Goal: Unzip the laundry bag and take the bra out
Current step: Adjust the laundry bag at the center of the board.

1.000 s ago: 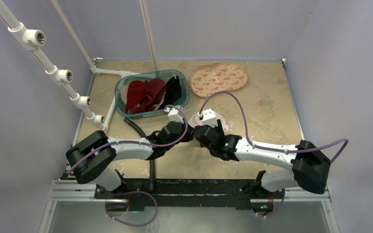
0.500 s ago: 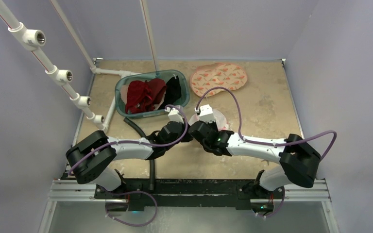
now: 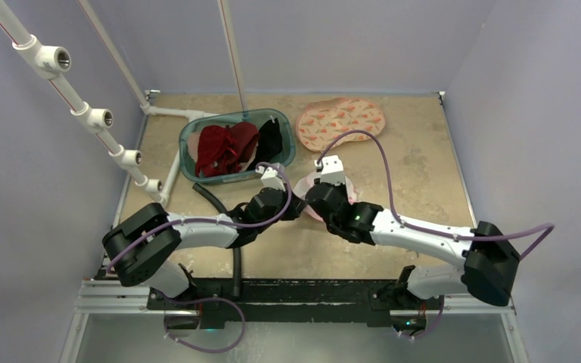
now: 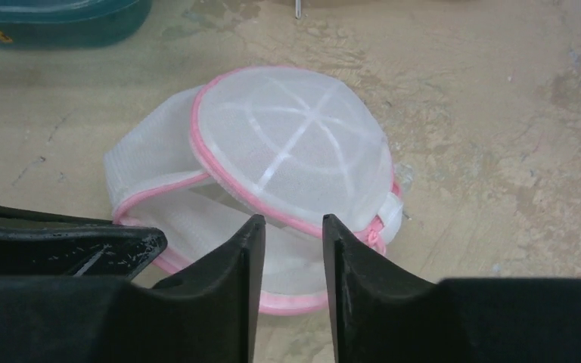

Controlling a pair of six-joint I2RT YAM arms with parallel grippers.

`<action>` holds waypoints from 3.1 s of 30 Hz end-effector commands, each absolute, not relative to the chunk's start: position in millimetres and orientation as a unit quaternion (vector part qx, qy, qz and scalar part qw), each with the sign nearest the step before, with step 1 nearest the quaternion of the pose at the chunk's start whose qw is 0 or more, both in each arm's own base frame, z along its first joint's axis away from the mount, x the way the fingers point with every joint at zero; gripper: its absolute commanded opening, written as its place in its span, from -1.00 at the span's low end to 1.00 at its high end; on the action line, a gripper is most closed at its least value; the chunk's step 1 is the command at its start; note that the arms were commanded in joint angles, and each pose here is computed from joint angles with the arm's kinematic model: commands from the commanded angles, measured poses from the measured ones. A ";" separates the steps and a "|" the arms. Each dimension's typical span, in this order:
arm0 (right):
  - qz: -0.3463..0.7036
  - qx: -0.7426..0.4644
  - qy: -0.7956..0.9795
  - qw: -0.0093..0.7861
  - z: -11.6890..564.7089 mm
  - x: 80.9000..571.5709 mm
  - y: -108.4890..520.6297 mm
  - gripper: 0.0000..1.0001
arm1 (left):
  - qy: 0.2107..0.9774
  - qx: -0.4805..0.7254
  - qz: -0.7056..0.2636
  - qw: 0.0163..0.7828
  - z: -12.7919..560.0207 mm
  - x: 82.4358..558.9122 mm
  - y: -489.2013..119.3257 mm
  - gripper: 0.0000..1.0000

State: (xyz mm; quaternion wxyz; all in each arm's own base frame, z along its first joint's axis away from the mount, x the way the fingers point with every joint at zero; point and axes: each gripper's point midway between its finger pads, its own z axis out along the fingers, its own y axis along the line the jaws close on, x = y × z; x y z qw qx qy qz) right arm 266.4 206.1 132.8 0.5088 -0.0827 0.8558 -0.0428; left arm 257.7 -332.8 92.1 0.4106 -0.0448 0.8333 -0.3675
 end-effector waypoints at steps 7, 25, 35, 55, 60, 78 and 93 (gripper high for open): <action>-0.028 -0.144 0.858 0.492 122.1 267.6 224.5 0.29 | 0.829 -0.056 -0.372 0.415 101.6 263.3 -329.5 -1.00; -0.092 -0.114 0.864 0.482 112.2 294.0 204.9 -0.66 | 0.833 -0.052 -0.370 0.409 95.9 261.9 -326.7 -1.00; -0.042 -0.072 0.862 0.500 140.4 281.0 196.8 -1.00 | 0.834 -0.065 -0.375 0.400 94.8 271.3 -333.2 -1.00; 0.105 -0.140 0.853 0.492 124.9 244.7 230.0 -1.00 | 0.837 -0.098 -0.382 0.379 92.7 294.5 -342.6 -1.00; 0.117 -0.166 0.859 0.471 112.2 240.7 242.7 -1.00 | 0.841 -0.101 -0.373 0.379 87.6 296.8 -338.8 -1.00; 0.174 -0.213 0.880 0.387 77.1 221.8 280.7 -1.00 | 0.861 -0.101 -0.269 0.419 91.3 290.4 -284.2 -0.17; 0.181 -0.042 0.848 0.497 177.0 251.6 197.6 0.41 | 0.812 -0.030 -0.352 0.464 172.9 282.9 -301.1 -0.10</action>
